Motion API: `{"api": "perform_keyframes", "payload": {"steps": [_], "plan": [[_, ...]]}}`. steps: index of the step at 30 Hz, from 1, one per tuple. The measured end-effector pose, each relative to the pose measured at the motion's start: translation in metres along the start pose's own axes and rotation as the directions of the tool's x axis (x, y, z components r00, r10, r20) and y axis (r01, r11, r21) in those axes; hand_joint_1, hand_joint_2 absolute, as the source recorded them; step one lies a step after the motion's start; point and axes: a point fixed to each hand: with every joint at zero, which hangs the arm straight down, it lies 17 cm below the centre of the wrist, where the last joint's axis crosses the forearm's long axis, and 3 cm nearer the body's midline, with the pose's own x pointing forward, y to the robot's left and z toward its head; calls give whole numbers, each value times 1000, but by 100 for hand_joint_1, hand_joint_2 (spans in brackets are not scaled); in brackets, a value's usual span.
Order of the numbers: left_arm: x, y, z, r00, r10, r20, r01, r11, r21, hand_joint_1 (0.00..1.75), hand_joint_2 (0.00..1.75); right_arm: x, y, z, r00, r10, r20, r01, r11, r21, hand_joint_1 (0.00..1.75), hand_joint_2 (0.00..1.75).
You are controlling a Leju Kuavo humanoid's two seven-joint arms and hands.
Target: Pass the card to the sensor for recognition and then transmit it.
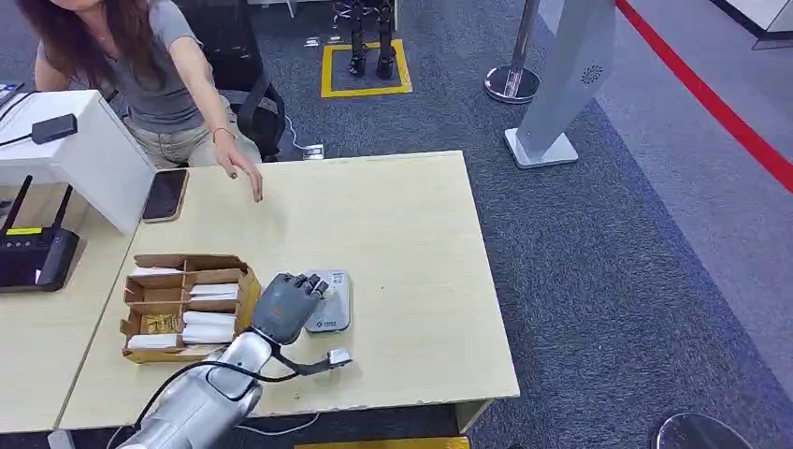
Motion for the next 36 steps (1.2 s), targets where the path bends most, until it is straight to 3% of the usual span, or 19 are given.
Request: {"api": "perform_keyframes", "payload": {"steps": [9,21,23,26,30,36], "plan": [[-68,50,-16,989,-63,-137,81,988,133,175,175,-3,1,0,1000,-11,-5,11,1000,0,0,0],[-84,75,-17,987,-73,-143,100,975,196,175,175,-5,2,0,1000,-17,-9,17,1000,0,0,0],[-86,79,-16,992,-15,-126,42,977,209,175,175,-8,3,0,1000,-21,-12,21,1000,2,0,0],[-105,81,-13,969,191,-153,-152,959,238,175,175,-12,5,-1,999,-32,-16,32,999,4,0,0],[-153,76,2,809,541,-231,-448,821,353,175,175,-18,7,-1,999,-42,-19,42,999,1,0,0],[-199,48,28,389,892,-229,-730,450,514,175,175,-24,7,-1,999,-29,-27,28,1000,-8,0,0]]}}
